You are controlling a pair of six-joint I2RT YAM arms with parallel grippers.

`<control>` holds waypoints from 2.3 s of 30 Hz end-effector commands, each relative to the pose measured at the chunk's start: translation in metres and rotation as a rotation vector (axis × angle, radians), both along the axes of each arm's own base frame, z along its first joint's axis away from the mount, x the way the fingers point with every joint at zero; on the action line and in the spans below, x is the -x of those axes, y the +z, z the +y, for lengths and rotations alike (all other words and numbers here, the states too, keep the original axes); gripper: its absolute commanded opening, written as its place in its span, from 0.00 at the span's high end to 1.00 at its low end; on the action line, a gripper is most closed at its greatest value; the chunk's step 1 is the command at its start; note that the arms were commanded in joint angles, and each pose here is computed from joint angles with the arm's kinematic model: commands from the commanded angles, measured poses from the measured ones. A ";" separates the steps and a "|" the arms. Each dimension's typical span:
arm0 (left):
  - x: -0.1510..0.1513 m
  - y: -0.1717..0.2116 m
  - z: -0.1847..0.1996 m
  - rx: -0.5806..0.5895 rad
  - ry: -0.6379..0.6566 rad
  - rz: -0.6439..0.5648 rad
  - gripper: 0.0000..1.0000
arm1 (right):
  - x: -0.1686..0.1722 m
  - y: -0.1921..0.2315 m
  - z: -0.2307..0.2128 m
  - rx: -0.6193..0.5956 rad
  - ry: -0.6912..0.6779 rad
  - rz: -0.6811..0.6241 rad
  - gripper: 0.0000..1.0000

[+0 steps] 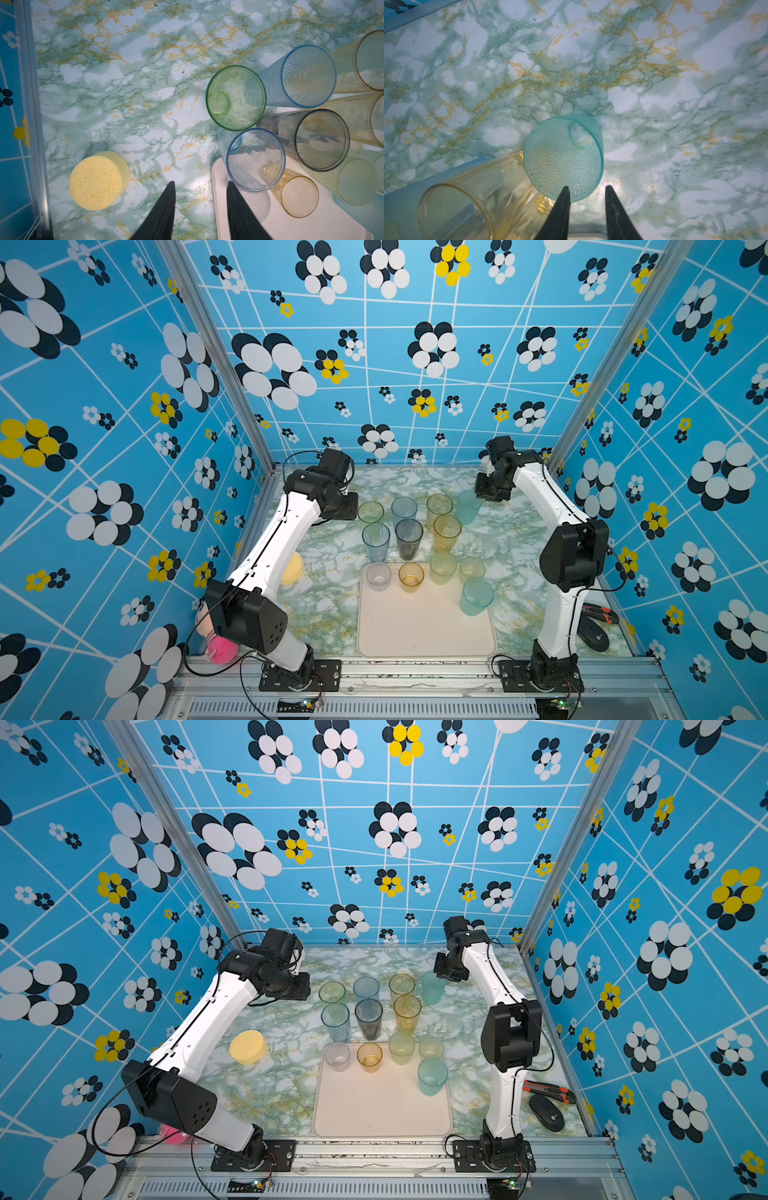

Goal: Place the glasses into the tray
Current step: 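Move the right gripper to the second teal frosted cup and grasp it, then lift the second teal cup and carry it toward the tray with the right gripper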

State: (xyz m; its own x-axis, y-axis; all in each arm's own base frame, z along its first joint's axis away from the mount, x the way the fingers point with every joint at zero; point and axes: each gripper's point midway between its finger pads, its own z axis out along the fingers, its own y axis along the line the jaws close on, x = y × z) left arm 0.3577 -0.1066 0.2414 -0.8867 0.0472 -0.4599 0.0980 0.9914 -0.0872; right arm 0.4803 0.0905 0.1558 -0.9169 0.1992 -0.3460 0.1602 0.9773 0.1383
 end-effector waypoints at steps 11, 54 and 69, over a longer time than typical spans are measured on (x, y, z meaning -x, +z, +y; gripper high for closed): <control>-0.003 0.008 0.016 -0.005 0.021 0.003 0.58 | -0.011 -0.026 -0.015 0.117 0.009 0.072 0.72; 0.009 0.008 0.017 0.067 0.005 -0.031 0.58 | 0.314 0.177 0.046 -0.195 0.561 -0.339 1.00; 0.008 0.002 0.010 0.057 0.023 -0.030 0.58 | 0.421 0.066 0.006 -0.147 0.530 0.129 1.00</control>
